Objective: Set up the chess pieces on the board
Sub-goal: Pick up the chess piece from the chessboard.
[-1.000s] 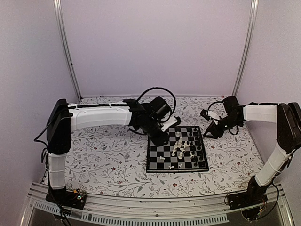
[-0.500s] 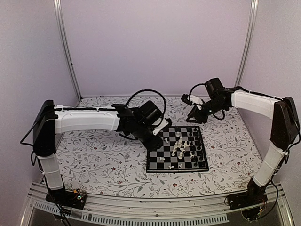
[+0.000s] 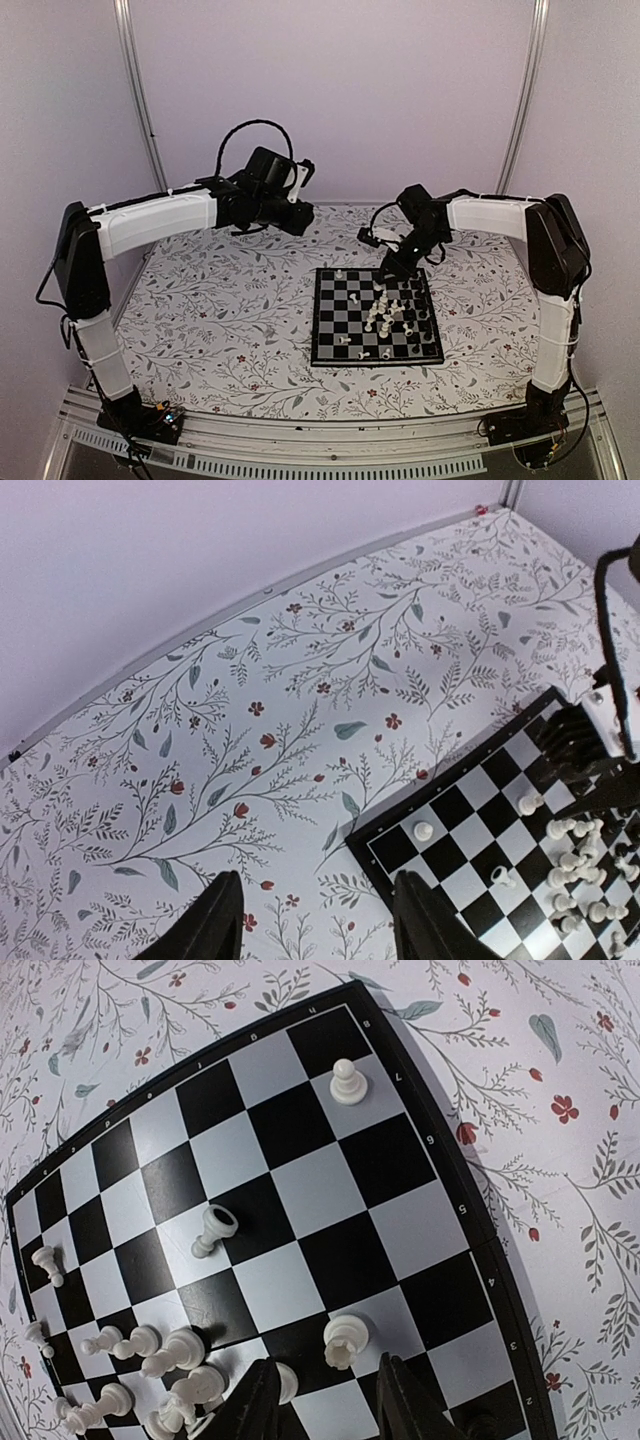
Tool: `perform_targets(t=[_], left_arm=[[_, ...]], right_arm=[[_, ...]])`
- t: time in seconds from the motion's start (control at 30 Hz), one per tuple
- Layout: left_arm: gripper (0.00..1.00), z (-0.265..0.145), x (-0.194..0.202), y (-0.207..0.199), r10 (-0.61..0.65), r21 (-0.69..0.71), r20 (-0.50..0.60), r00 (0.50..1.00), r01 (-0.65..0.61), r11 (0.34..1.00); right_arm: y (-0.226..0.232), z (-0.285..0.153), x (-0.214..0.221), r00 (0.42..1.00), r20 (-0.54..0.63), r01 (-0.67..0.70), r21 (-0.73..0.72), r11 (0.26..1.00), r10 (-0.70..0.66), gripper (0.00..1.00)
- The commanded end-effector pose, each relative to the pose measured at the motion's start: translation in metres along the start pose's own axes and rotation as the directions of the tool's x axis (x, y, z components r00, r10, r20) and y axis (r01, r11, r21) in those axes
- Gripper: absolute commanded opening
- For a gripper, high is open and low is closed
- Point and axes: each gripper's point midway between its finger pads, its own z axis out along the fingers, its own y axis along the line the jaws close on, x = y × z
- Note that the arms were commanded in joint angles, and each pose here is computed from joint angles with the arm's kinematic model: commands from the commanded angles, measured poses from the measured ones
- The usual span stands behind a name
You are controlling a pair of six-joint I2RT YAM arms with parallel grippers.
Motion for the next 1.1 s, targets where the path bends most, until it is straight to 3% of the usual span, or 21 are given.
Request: perform_targets(t=[0.0,0.27,0.53,0.73,1.07], left_arm=[[0.52,-0.010,-0.016,0.016,-0.084,0.045,0.087,0.993,0.080,0.996],[0.53,-0.020,-0.001,0.028,-0.081,0.030,0.104,0.991,0.078,0.996],[0.53,-0.022,-0.001,0.029,-0.073,0.030,0.104,0.992,0.071,0.997],[0.53,-0.024,-0.001,0.031,-0.065,0.014,0.105,0.992,0.064,0.998],[0.53,-0.027,-0.001,0.039,-0.068,-0.025,0.106,0.992,0.071,0.997]], right_arm=[[0.000,0.006,-0.001,0.999,-0.030,-0.028,-0.008,1.000,0.028,0.37],[-0.005,0.020,0.002,0.997,-0.052,-0.052,-0.025,0.998,0.050,0.36],[-0.003,0.019,-0.003,0.997,-0.045,-0.056,-0.037,0.998,0.055,0.08],[0.006,-0.003,-0.015,0.999,-0.028,-0.015,0.006,1.000,0.015,0.03],[0.095,-0.038,-0.049,0.980,0.081,0.189,-0.063,0.980,-0.184,0.01]])
